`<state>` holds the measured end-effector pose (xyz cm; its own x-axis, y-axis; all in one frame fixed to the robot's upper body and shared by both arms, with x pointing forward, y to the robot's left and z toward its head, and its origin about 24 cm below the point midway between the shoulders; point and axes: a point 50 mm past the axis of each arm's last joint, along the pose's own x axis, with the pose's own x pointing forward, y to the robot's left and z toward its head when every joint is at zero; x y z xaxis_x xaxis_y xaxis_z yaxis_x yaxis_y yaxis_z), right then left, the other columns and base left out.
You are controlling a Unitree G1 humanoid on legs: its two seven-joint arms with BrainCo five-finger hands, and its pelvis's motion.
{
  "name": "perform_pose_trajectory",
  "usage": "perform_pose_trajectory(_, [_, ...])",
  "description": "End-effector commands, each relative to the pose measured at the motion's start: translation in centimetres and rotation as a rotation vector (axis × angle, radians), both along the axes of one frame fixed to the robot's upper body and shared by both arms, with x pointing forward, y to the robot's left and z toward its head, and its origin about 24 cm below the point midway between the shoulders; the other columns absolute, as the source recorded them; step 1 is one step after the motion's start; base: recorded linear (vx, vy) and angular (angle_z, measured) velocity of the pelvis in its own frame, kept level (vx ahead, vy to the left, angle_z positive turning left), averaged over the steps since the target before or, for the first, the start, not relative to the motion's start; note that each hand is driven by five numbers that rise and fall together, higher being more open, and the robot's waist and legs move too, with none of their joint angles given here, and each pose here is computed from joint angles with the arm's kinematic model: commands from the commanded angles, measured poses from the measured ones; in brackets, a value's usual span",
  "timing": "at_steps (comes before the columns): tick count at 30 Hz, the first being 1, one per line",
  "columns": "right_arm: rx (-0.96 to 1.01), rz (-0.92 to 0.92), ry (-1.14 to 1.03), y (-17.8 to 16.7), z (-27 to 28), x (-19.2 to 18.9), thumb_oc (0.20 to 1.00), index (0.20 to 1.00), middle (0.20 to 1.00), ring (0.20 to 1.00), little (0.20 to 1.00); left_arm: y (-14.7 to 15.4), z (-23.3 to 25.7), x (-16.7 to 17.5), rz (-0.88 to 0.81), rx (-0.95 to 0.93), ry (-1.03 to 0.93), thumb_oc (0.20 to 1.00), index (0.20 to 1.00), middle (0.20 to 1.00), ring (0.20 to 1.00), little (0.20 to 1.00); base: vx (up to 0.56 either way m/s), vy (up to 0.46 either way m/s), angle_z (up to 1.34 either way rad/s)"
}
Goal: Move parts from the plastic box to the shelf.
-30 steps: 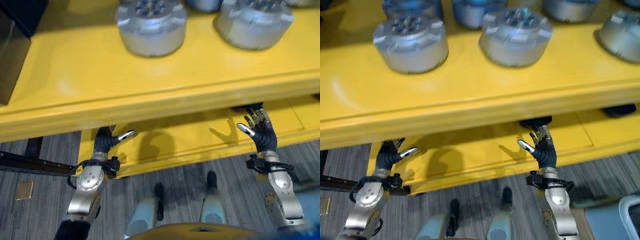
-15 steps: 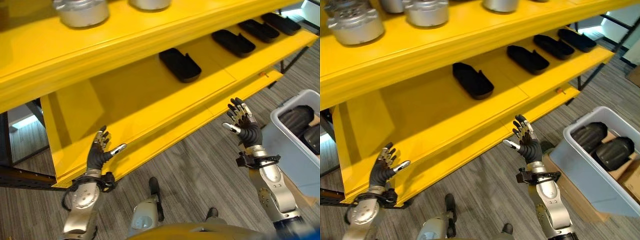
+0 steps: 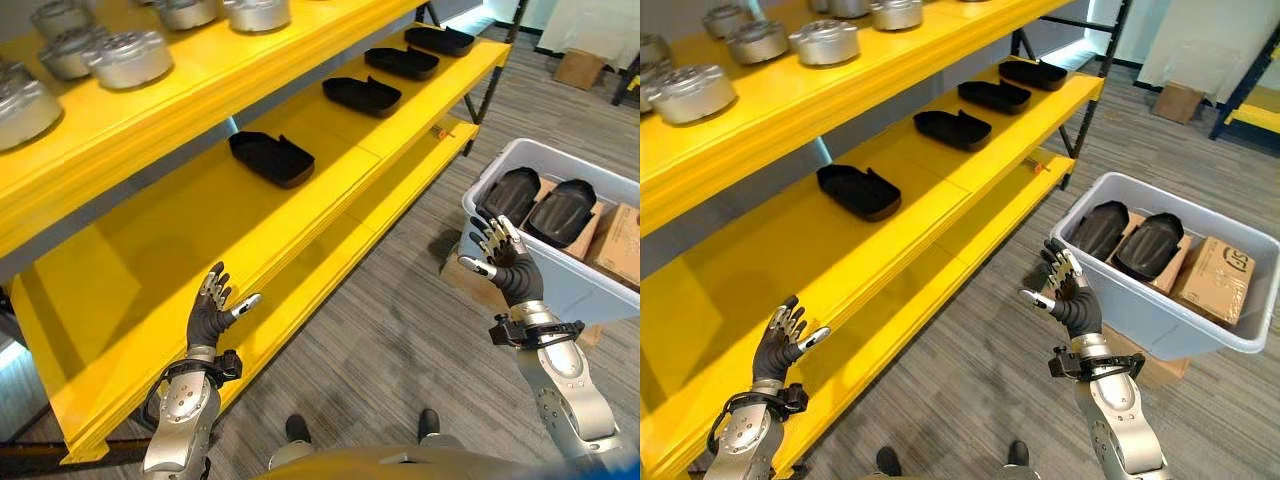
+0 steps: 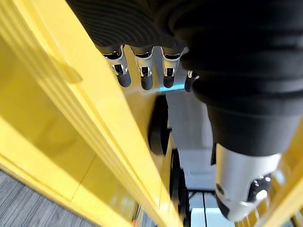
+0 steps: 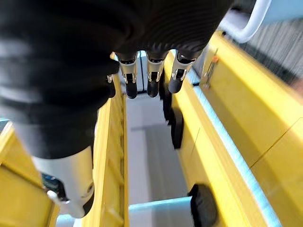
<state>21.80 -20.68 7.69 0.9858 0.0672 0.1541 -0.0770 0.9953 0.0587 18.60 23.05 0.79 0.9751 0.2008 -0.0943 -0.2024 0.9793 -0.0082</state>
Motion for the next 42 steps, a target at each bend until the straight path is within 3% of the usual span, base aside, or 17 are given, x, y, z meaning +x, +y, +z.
perform_pose_trajectory(1, [0.048,-0.027,-0.204,-0.4,3.3,0.1,1.0,1.0,1.0,1.0,1.0,0.3,3.0,2.0,-0.041,0.061,-0.157,1.0,1.0,1.0,1.0,1.0,0.04,-0.341,-0.22])
perform_pose_trajectory(10, [0.01,-0.074,-0.148,-1.4,2.0,-0.3,1.0,1.0,1.0,1.0,1.0,-0.5,2.0,1.2,-0.059,0.024,-0.119,1.0,1.0,1.0,1.0,1.0,0.13,-0.104,-0.42])
perform_pose_trajectory(21, [0.063,0.054,-0.125,2.9,1.5,2.5,1.0,1.0,1.0,1.0,1.0,-1.9,4.7,4.0,-0.086,0.031,-0.247,1.0,1.0,1.0,1.0,1.0,0.32,0.199,-1.49])
perform_pose_trajectory(28, [0.071,0.086,-0.113,4.2,1.3,2.7,1.0,1.0,1.0,1.0,1.0,-2.1,6.4,5.2,-0.11,0.117,-0.299,1.0,1.0,1.0,1.0,1.0,0.14,0.124,-0.02])
perform_pose_trajectory(42, [0.016,0.004,-0.174,3.2,2.7,4.3,1.0,1.0,1.0,1.0,1.0,-3.7,5.9,6.2,-0.082,-0.017,-0.312,1.0,1.0,1.0,1.0,1.0,0.29,-0.16,0.16])
